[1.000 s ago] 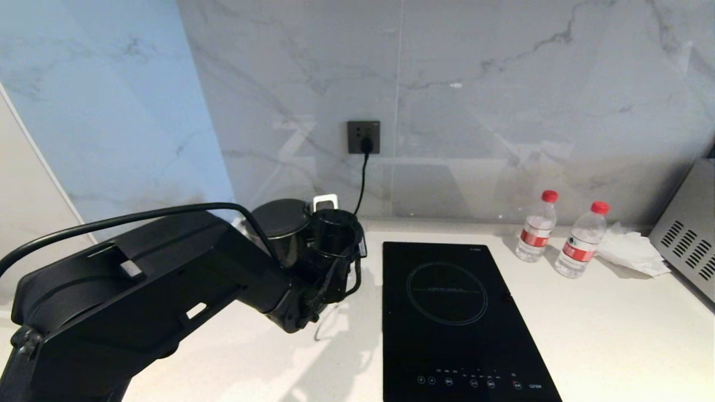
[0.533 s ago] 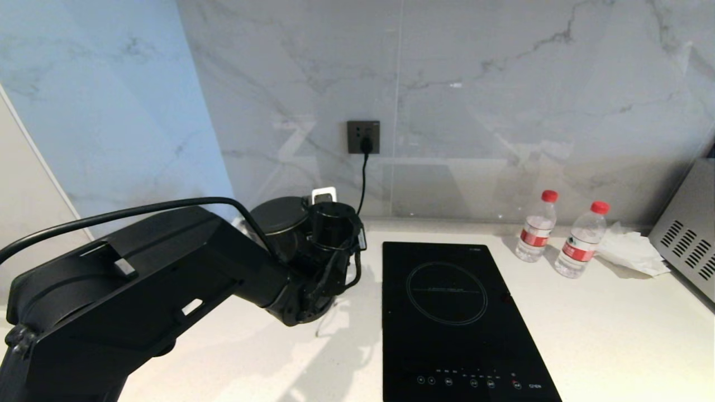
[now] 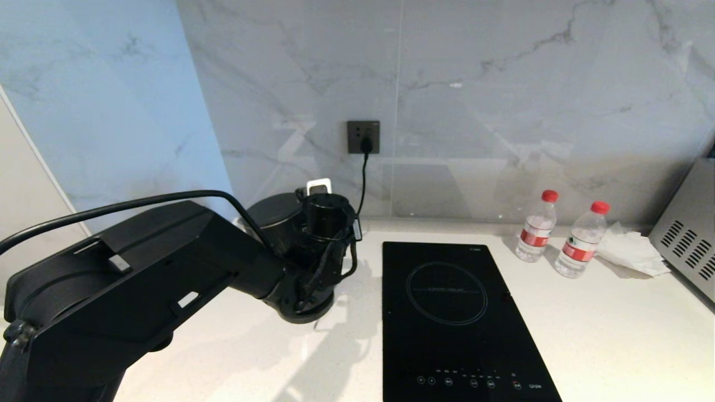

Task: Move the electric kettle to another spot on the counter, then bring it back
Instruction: Pick up the kettle, then place it by the sink

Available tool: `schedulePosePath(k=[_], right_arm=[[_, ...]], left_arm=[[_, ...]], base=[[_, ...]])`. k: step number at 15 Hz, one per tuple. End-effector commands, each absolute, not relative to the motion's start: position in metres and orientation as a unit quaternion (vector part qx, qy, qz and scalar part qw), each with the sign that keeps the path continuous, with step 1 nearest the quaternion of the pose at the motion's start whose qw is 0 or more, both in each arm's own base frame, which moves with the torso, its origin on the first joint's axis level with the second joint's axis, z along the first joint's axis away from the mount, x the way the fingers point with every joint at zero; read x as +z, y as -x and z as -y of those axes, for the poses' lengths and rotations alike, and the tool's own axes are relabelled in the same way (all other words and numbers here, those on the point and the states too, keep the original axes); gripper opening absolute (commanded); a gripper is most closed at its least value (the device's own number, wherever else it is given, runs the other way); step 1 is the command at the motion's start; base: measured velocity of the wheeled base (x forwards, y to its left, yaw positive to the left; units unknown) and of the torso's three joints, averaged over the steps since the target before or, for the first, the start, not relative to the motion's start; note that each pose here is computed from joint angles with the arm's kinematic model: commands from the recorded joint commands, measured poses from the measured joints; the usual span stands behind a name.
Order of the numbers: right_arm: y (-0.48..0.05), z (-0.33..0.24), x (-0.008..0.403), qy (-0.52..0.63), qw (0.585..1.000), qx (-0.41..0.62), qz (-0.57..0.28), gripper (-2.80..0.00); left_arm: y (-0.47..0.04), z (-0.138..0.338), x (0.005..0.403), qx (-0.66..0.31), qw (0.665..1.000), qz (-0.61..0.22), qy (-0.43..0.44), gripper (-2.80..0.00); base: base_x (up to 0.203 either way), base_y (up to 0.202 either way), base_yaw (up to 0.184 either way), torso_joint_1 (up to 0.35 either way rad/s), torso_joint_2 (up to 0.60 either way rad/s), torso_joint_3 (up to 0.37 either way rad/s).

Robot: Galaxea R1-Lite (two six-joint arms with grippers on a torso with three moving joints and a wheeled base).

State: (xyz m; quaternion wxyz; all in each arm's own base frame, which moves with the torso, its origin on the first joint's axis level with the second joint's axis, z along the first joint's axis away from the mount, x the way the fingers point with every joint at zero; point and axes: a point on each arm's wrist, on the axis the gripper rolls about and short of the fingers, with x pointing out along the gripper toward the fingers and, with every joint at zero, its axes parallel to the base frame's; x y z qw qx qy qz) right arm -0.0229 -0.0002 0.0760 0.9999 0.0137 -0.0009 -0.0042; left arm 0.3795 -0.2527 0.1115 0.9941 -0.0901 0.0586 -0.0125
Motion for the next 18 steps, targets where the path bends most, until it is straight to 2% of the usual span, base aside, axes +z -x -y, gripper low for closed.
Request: schedulePosePath(k=[1,10,18], right_arm=[[0.023,0.000,0.076,-0.014,1.000,-0.004,0.001,-2.80],[0.023,0.000,0.076,-0.014,1.000,-0.004,0.001,-2.80],[0.023,0.000,0.076,-0.014,1.000,-0.004,0.001,-2.80]], left_arm=[[-0.380,0.251,0.116,-0.009,0.994,-0.052,0.094,-2.80],[-0.384,0.249,0.131,-0.007,0.995,-0.031,0.095,-2.80],[-0.385,0.222,0.146,0.016,0.996,-0.021,0.084,-2.80]], base=[[0.000,0.000,0.000,0.000,0.00,0.000],[0.000,0.000,0.000,0.000,0.00,0.000],[0.000,0.000,0.000,0.000,0.00,0.000]])
